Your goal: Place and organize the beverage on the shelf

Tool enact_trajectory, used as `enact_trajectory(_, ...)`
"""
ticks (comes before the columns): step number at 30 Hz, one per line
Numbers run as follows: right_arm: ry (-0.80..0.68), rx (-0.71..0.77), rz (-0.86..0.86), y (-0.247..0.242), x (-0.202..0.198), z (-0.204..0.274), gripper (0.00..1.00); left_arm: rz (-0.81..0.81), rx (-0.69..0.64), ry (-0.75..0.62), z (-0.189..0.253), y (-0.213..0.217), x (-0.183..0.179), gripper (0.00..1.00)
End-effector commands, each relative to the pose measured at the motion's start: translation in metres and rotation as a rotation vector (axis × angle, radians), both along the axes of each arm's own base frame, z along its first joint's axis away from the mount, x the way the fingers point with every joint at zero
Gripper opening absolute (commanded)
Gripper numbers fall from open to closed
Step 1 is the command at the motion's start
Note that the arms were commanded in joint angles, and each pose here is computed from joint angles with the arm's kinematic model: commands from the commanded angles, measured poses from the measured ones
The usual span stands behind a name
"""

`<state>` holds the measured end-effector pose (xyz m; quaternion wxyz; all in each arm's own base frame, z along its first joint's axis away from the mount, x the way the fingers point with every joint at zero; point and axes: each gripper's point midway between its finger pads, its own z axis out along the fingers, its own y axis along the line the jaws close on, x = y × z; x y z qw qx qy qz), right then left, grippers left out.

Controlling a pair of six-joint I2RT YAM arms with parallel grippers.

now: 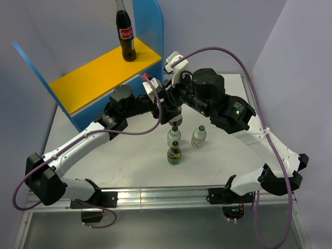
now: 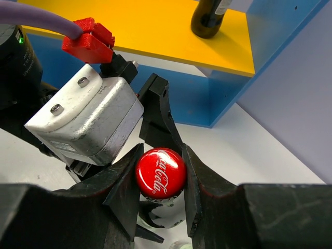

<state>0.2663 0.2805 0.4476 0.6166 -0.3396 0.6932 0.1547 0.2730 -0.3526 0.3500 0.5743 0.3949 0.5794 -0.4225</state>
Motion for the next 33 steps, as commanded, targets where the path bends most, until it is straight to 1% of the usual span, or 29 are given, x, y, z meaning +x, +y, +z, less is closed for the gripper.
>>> enact_trajectory(1,-0.285,0.31,-0.018,-0.035,-0.022,0.131,0.0,-0.006,-0.03,-0.056,0.02,0.004,-0.007,0.98)
enact_trajectory(8,-0.288,0.348,0.033,-0.035,-0.036,0.139,0.0,0.023,-0.022,-0.049,0.018,0.004,0.0,0.96)
enact_trajectory(17,-0.266,0.395,0.065,-0.034,-0.044,0.143,0.0,0.038,-0.037,-0.055,0.023,0.005,0.002,0.97)
enact_trajectory(20,-0.258,0.428,0.085,-0.031,-0.048,0.146,0.0,0.044,-0.053,-0.056,0.027,0.005,0.002,0.92)
enact_trajectory(21,-0.253,0.433,0.09,-0.03,-0.049,0.146,0.0,0.043,-0.065,-0.057,0.029,0.005,0.002,0.88)
enact_trajectory(24,-0.237,0.462,0.082,-0.028,-0.047,0.147,0.0,0.049,-0.086,-0.057,0.032,0.007,0.001,0.84)
enact_trajectory(25,-0.227,0.472,0.081,-0.028,-0.047,0.147,0.0,0.051,-0.094,-0.06,0.033,0.007,0.001,0.77)
enact_trajectory(26,-0.225,0.476,0.085,-0.026,-0.047,0.147,0.0,0.064,-0.101,-0.061,0.035,0.008,0.002,0.72)
enact_trajectory(27,-0.219,0.478,0.092,-0.023,-0.048,0.146,0.0,0.073,-0.105,-0.058,0.035,0.009,0.003,0.52)
enact_trajectory(28,-0.212,0.476,0.094,-0.021,-0.047,0.144,0.0,0.08,-0.109,-0.06,0.037,0.009,0.005,0.4)
enact_trajectory(29,-0.21,0.476,0.095,-0.019,-0.046,0.144,0.0,0.113,-0.118,-0.058,0.04,0.012,0.009,0.32)
enact_trajectory(30,-0.207,0.473,0.094,-0.018,-0.045,0.143,0.0,0.128,-0.123,-0.053,0.041,0.013,0.012,0.1)
enact_trajectory(31,-0.207,0.472,0.093,-0.017,-0.045,0.143,0.0,0.146,-0.129,-0.053,0.044,0.014,0.014,0.0)
enact_trajectory(33,-0.208,0.465,0.093,-0.014,-0.043,0.142,0.0,0.202,-0.139,-0.051,0.048,0.019,0.022,0.0)
